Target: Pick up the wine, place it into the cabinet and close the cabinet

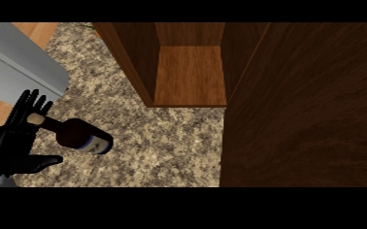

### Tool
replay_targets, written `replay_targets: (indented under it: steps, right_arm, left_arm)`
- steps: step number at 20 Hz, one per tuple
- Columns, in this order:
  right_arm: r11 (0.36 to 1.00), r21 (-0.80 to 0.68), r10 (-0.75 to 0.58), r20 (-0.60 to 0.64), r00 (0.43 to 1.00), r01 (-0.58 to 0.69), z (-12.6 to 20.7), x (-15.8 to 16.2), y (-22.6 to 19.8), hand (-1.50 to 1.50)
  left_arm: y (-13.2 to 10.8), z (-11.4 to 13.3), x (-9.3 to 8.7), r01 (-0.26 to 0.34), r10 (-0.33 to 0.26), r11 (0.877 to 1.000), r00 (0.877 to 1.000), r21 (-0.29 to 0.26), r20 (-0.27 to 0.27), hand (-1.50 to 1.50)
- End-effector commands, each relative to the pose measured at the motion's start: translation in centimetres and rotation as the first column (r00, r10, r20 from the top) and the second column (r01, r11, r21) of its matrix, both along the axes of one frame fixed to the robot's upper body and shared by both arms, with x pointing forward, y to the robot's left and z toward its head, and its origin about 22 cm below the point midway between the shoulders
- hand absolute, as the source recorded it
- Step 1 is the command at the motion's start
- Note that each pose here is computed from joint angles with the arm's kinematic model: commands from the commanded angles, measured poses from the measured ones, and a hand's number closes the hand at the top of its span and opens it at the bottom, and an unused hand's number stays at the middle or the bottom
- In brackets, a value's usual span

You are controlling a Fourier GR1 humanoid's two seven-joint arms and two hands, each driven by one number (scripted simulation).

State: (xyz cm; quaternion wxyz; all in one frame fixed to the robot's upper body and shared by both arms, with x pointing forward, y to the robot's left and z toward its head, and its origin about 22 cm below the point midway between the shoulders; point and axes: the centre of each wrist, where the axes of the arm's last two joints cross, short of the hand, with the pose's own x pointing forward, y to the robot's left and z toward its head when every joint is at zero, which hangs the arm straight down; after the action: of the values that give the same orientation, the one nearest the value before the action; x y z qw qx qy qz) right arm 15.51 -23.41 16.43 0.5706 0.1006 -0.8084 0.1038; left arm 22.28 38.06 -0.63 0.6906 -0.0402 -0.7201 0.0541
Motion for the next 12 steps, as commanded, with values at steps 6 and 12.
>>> replay_targets:
  steps: [6, 12]
  right_arm:
    - [1.000, 0.016, -0.006, 0.010, 1.000, 0.006, 1.1, -1.1, -0.2, -1.50]
    - [1.000, 0.018, 0.001, 0.011, 1.000, -0.001, 1.1, -1.0, 0.4, -1.50]
  left_arm:
    - [0.7, -3.8, -0.1, 0.018, -0.019, 0.999, 0.998, -0.027, -0.066, -1.50]
    - [1.4, -6.0, 0.2, 0.037, -0.039, 0.999, 0.998, -0.033, -0.059, -1.50]
